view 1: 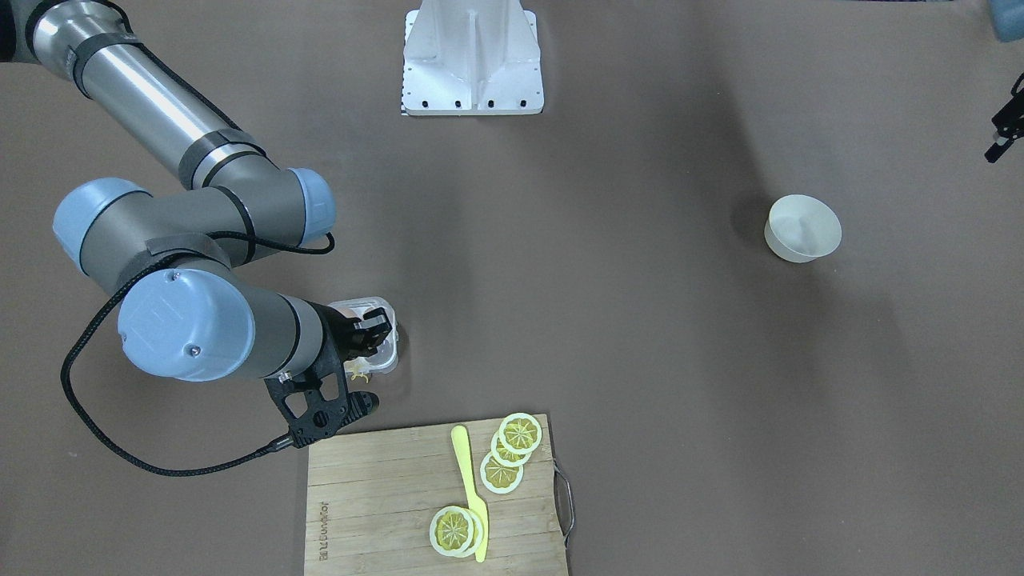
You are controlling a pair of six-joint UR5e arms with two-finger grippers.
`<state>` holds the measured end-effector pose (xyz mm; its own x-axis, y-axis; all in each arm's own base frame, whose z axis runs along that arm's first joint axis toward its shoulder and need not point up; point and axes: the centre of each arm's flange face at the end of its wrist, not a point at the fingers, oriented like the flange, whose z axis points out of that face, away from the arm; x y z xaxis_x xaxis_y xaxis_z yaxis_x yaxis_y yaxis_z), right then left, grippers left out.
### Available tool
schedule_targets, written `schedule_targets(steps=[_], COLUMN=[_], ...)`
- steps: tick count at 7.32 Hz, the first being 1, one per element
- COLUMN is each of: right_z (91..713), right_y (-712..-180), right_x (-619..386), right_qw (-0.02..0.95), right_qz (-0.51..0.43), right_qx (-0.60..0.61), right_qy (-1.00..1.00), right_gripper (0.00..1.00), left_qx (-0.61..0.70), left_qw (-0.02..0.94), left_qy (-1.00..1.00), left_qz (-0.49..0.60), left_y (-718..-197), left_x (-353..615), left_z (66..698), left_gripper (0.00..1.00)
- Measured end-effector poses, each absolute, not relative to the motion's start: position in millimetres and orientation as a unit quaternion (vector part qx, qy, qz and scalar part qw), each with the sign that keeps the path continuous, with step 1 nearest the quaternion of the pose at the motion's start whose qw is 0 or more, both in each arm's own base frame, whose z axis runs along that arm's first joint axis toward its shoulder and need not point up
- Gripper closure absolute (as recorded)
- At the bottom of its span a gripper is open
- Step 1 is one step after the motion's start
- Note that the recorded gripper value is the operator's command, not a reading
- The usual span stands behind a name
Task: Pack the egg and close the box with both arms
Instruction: 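Push the open clear lid down over the eggs with the right gripper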
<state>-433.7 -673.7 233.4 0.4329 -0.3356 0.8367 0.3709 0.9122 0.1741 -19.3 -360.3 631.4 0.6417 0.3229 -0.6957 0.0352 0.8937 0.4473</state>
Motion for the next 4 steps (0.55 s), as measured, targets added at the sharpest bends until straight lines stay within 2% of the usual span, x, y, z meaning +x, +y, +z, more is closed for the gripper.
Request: schedule_targets(steps=[2, 4], right_z=[246.7, 303.4], right_y=[-686.4, -685.1], right_x=[-378.9, -294.1], right_qw=[0.860, 0.874], right_qz=[-0.171, -0.126], right_qx=[-0.017, -0.010], right_qy=[-0.480, -0.469], right_gripper=[0.01, 0.01], left_qx=[0.211, 0.208], left_qw=[0.881, 0.883], left_qy=[0.415, 0.414], left_qz=[0.079, 0.078], left_y=[-360.6, -362.6], left_x=[-19.5, -19.4], left_z=[635.2, 637.4], left_gripper=[0.03, 0.03])
